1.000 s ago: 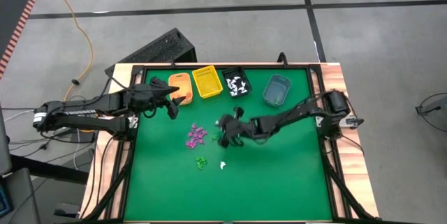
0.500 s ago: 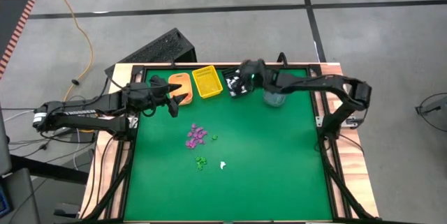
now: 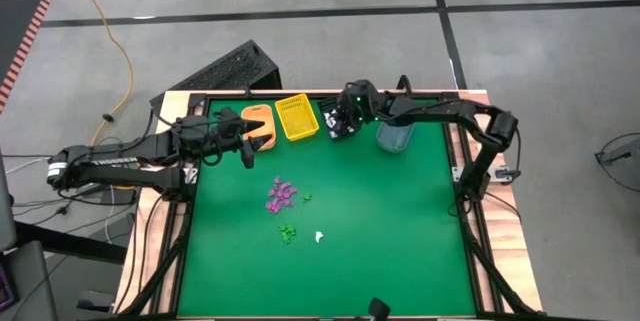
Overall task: Sort Halloween decoration
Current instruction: Put the white ghost toy into the black bin
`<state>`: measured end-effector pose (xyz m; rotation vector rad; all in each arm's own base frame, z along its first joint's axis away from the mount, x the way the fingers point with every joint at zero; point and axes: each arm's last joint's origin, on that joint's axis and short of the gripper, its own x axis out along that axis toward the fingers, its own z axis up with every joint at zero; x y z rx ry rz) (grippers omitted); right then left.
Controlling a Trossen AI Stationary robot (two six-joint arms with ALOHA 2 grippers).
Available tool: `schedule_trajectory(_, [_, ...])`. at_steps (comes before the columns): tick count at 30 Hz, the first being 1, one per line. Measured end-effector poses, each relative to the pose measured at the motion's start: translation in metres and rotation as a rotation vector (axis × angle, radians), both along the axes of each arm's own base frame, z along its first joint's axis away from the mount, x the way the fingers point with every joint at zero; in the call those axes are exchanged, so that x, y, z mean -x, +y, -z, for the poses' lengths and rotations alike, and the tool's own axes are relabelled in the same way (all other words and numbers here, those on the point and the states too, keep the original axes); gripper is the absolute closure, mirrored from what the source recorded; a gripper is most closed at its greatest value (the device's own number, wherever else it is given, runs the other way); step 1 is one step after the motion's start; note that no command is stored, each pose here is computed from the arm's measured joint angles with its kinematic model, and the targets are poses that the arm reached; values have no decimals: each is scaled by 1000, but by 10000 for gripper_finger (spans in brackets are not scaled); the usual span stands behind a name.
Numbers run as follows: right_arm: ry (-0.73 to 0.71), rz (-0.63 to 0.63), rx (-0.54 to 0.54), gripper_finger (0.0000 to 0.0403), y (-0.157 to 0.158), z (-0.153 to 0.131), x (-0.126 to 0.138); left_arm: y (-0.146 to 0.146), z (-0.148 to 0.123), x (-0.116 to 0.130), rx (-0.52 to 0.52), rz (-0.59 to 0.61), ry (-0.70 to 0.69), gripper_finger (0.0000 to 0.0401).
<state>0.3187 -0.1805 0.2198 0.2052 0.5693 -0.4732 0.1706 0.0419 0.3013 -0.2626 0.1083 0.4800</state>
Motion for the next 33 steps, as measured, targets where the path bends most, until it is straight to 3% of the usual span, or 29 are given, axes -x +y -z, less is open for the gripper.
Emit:
schedule_trajectory(8, [59, 25, -10, 251, -7, 4, 8, 1, 0, 0, -1, -25, 1, 170])
schedule_trajectory(12, [-14, -155, -89, 223, 6, -7, 7, 1, 0, 0, -1, -31, 2, 170])
schedule_trajectory(16, [-94, -382, -157, 214, 37, -21, -2, 1, 0, 0, -4, -34, 4, 170])
schedule_trajectory(25, [-118, -688, -196, 221, 139, -36, -23, 1, 0, 0, -6, -31, 6, 170])
schedule_trajectory(33, [-58, -680, -82, 223, 215, -32, -27, -2, 2, -1, -23, 85, 33, 170])
